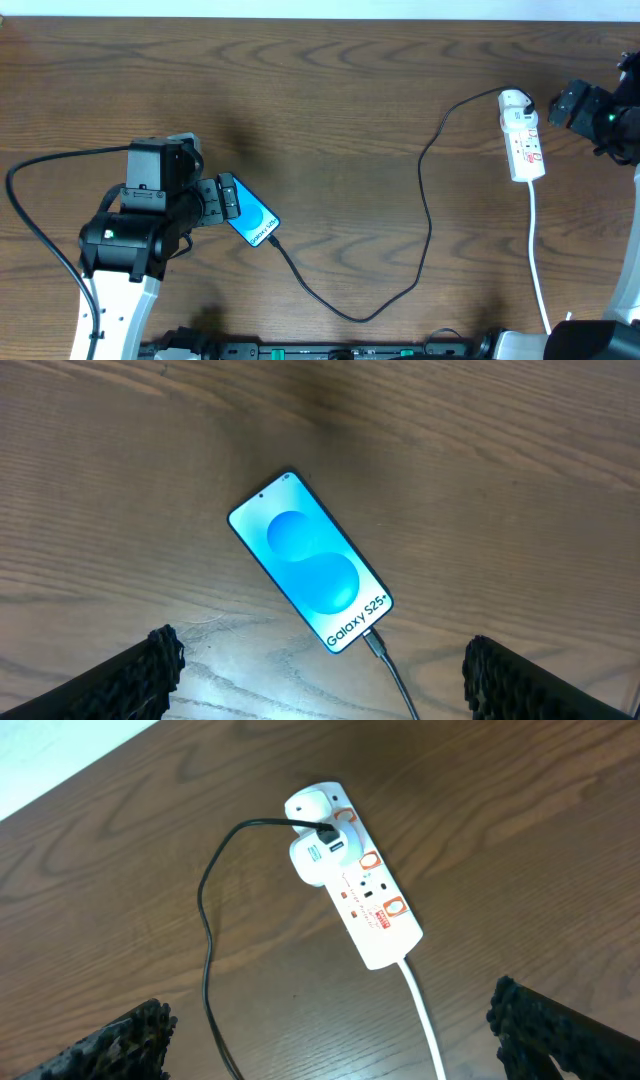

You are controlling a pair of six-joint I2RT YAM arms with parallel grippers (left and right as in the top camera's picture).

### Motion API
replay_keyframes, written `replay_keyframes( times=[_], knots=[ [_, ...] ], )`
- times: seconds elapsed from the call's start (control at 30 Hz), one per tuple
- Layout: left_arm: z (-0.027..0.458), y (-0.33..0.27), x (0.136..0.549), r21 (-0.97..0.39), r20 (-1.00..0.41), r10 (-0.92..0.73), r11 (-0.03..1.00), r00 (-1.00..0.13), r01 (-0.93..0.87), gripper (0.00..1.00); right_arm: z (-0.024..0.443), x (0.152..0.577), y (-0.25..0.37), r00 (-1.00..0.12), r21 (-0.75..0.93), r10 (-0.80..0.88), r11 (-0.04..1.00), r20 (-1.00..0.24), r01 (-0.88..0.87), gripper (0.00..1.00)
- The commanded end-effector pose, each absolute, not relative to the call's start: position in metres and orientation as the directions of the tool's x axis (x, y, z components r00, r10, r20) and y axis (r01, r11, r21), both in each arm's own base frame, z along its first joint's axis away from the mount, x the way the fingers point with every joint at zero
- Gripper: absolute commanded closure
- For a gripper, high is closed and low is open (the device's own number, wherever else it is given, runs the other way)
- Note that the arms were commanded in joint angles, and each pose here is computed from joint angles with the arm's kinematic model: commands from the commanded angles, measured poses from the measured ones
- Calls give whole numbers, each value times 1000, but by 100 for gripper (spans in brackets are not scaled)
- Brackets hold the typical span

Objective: Plug charger to phone and switch on socket
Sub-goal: 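Lift the right gripper up and away from the power strip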

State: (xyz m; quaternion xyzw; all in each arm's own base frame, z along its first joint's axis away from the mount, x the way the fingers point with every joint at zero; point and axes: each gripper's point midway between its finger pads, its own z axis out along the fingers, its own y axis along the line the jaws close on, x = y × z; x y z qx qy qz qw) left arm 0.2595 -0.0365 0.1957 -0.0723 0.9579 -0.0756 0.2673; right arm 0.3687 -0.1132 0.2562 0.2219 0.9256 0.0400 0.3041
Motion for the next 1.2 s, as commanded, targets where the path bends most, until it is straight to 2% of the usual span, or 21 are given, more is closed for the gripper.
replay_keyframes(
  times=[0.0, 1.17],
  knots=[
    [203, -36, 263, -170, -521, -164, 982, -838, -87, 9, 258, 370, -115, -708, 209, 447, 892, -547, 402, 1],
    [199, -35, 261, -169, -514, -164, 982, -842, -88, 8, 258, 370, -115, -708, 209, 447, 892, -547, 402, 1]
  ],
)
